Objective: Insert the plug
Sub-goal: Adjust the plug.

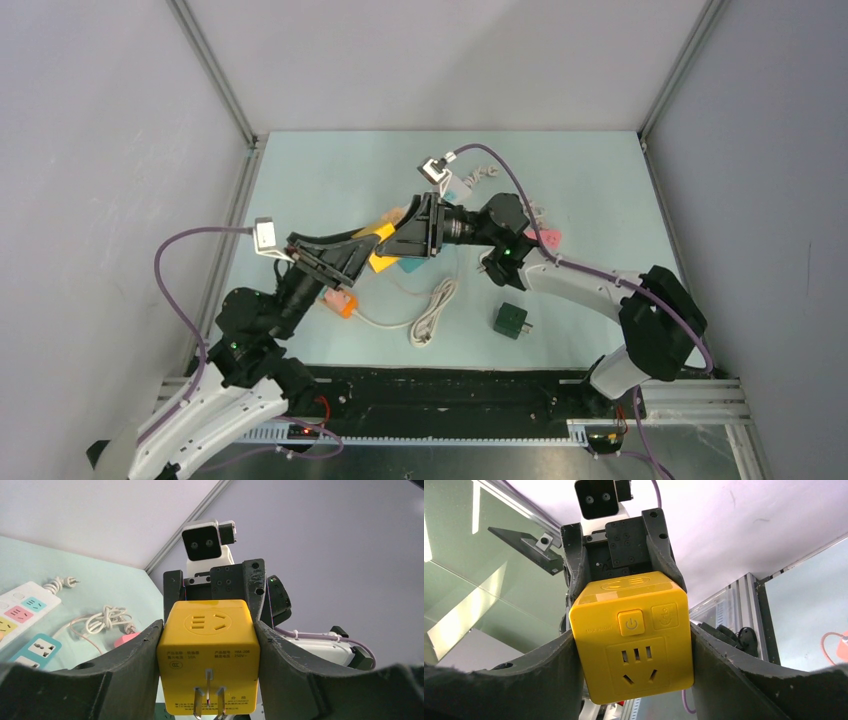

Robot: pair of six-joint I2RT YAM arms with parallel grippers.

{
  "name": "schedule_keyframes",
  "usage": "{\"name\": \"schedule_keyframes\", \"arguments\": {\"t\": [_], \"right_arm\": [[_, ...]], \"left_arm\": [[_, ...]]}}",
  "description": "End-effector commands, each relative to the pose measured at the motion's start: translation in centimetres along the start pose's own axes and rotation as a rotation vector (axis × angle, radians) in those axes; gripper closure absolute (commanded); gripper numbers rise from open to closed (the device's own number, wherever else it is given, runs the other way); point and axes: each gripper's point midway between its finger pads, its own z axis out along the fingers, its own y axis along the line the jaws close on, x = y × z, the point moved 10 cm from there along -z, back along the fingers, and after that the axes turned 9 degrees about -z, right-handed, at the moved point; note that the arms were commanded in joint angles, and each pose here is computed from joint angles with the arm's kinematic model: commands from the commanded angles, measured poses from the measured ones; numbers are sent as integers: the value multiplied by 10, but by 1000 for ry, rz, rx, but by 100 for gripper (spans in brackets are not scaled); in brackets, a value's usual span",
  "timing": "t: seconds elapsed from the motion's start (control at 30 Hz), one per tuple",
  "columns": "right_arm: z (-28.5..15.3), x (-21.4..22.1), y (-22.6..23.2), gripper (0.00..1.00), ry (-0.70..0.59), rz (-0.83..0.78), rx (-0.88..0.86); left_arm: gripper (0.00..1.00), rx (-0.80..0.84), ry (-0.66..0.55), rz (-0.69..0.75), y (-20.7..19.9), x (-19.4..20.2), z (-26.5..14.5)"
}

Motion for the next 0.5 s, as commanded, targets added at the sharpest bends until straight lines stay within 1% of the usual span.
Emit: {"name": "schedule_keyframes", "arguments": {"t": [0.0,0.03,0.07,0.1,0.13,0.17,0.2,0.23,0.27,0.3,0.33,0.37,0.4,0.43,0.47], "right_arm": [[2,-5,6,53,-55,-6,-43],[2,-5,7,59,-57,-8,-41],[1,-5,7,62,-56,-11,-42],[1,-5,7,70,-54,-14,-37],[0,-5,7,74,-51,-15,-33],[-1,-5,4,84,-43,-12,-16],[-4,-8,4,94,-43,-29,-4],[-7,-7,-1,98,-27,-11,30],[-11,-10,-1,100,-24,-44,48],[-17,-11,-7,100,-11,-29,99],[-21,-14,-7,100,-2,-78,122],[-30,-16,-15,100,19,-52,203],[-36,-20,-15,100,19,-118,246],[-48,-23,-23,100,39,-92,340],[-54,-31,-23,100,34,-171,388]], "left_arm": [[100,21,-48,0,-4,-6,0],[98,19,-47,3,-3,-5,0],[93,18,-48,6,-3,-5,0],[72,17,-47,9,-2,-5,0],[56,13,-49,17,-2,-5,0],[30,11,-50,22,-1,-5,0],[12,-4,-55,33,0,-6,0],[6,-23,-67,40,1,-7,1],[2,-52,-62,54,3,-8,0],[1,-88,-76,61,6,-9,1],[1,-140,-61,77,9,-9,0],[1,-203,-78,90,14,-11,1],[0,-279,-59,109,18,-11,1],[0,-339,-82,124,23,-13,1],[0,-399,-64,143,28,-12,2]]}}
